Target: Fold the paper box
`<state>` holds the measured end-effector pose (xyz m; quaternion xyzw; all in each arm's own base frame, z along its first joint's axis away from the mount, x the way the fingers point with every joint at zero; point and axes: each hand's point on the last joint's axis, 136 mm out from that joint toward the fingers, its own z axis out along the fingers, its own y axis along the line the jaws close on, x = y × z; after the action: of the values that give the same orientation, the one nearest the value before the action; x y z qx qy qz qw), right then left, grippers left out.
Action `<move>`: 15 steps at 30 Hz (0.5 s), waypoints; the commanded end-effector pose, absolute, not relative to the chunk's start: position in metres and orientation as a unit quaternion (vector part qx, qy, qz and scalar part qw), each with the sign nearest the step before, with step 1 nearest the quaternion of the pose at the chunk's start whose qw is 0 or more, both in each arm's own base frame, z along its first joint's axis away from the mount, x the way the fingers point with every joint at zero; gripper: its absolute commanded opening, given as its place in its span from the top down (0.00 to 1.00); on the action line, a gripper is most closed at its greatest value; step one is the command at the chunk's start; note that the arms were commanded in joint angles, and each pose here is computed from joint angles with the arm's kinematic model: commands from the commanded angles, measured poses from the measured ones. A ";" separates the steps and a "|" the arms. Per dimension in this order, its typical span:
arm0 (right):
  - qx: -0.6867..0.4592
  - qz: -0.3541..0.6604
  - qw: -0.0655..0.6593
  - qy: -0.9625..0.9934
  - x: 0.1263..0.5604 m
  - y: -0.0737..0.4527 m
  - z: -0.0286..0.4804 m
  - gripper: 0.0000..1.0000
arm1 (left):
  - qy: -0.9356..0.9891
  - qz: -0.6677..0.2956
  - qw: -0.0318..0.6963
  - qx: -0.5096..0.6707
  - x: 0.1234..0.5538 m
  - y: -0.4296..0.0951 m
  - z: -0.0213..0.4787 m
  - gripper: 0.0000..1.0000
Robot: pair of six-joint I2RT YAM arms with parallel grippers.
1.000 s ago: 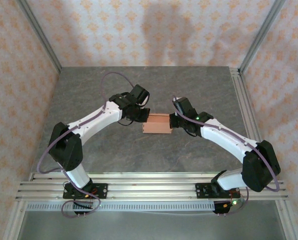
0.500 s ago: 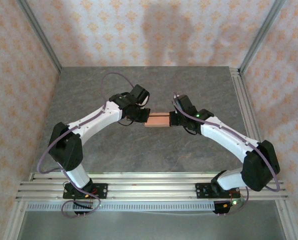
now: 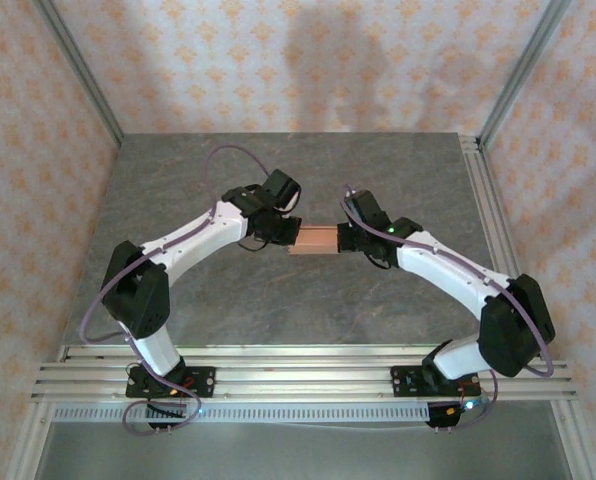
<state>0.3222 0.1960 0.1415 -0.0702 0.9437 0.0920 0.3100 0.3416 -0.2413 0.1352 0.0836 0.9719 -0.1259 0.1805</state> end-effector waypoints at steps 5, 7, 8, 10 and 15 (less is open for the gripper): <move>-0.089 0.096 0.301 0.945 0.320 0.206 0.131 1.00 | 0.971 -0.120 0.185 0.093 0.351 -0.242 0.133 1.00; -0.089 0.096 0.302 0.944 0.320 0.206 0.130 1.00 | 0.972 -0.118 0.182 0.094 0.352 -0.241 0.130 1.00; -0.090 0.095 0.301 0.944 0.320 0.206 0.129 1.00 | 0.972 -0.117 0.180 0.093 0.352 -0.241 0.129 1.00; -0.091 0.094 0.300 0.945 0.320 0.206 0.126 1.00 | 0.972 -0.115 0.179 0.095 0.352 -0.241 0.127 1.00; -0.096 0.090 0.298 0.946 0.319 0.205 0.117 1.00 | 0.973 -0.109 0.177 0.096 0.353 -0.240 0.122 1.00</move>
<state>0.3281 0.1993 0.1348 -0.0759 0.9413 0.0907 0.3163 0.3485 -0.2367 0.1258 0.0888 0.9737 -0.1110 0.1781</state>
